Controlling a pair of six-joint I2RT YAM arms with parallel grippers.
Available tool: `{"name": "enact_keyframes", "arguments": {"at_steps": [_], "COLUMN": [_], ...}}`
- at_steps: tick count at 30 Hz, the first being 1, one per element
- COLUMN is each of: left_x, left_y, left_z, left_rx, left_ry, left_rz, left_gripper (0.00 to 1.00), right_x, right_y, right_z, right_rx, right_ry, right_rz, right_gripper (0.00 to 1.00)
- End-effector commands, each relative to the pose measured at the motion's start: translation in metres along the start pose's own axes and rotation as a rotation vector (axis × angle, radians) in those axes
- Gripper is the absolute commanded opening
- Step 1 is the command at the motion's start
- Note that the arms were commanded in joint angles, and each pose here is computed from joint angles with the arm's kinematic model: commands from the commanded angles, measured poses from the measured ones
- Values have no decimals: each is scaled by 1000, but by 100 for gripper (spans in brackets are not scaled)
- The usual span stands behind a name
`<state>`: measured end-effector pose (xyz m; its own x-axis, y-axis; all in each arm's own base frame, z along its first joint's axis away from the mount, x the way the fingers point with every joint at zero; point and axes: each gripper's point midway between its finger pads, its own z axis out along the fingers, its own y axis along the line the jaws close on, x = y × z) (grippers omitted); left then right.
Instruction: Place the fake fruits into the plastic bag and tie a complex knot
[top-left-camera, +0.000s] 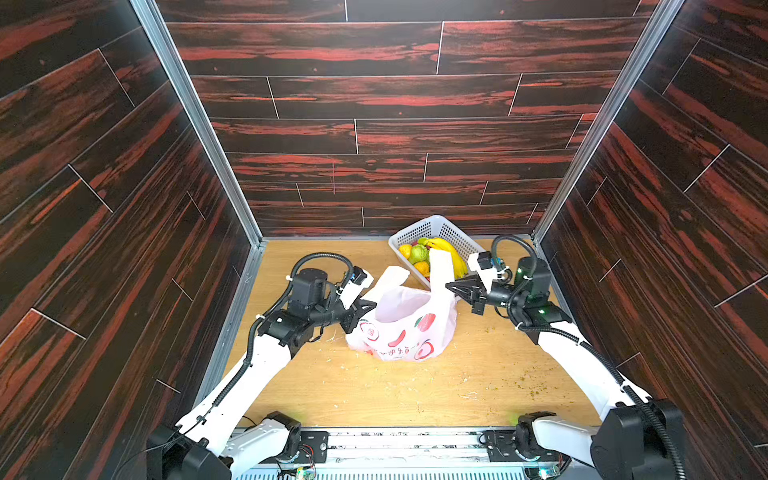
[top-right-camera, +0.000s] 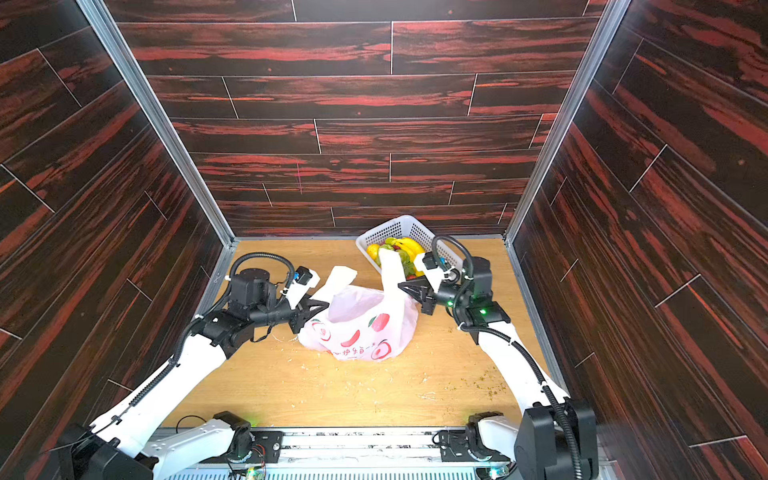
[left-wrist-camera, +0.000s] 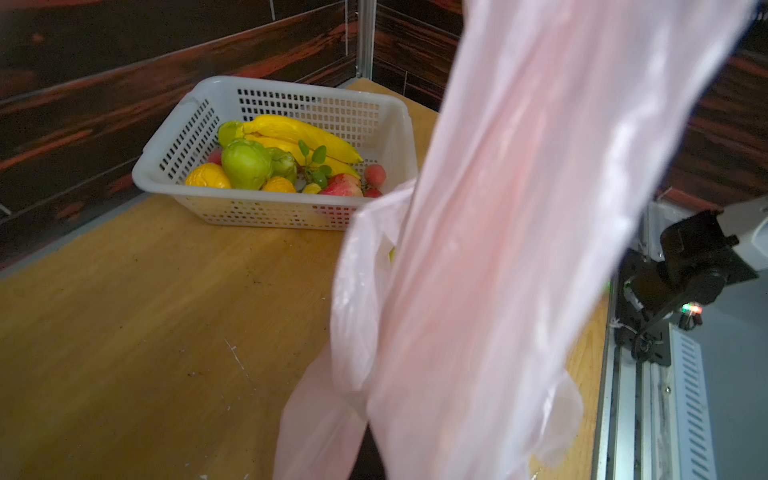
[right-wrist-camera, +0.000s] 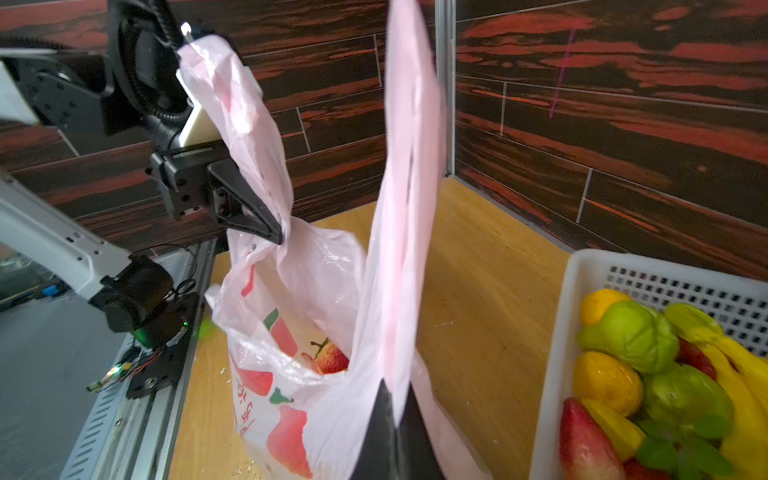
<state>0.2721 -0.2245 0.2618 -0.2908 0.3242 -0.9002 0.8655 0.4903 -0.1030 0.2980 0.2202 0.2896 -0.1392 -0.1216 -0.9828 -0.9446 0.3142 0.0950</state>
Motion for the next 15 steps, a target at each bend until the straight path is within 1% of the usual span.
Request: {"name": "enact_keyframes", "arguments": {"at_steps": [1, 5, 15], "left_x": [2, 5, 15], "left_y": [-10, -19, -24], "left_z": [2, 7, 26], "left_rx": [35, 68, 75], "left_ry": [49, 91, 204], "left_rz": [81, 100, 131], "left_gripper": [0, 0, 0], "right_x": [4, 1, 4], "right_y": [5, 10, 30], "right_z": [9, 21, 31], "right_rx": [-48, -85, -192], "right_ry": [36, 53, 51], "right_rz": [-8, -16, -12], "right_gripper": [0, 0, 0]}}
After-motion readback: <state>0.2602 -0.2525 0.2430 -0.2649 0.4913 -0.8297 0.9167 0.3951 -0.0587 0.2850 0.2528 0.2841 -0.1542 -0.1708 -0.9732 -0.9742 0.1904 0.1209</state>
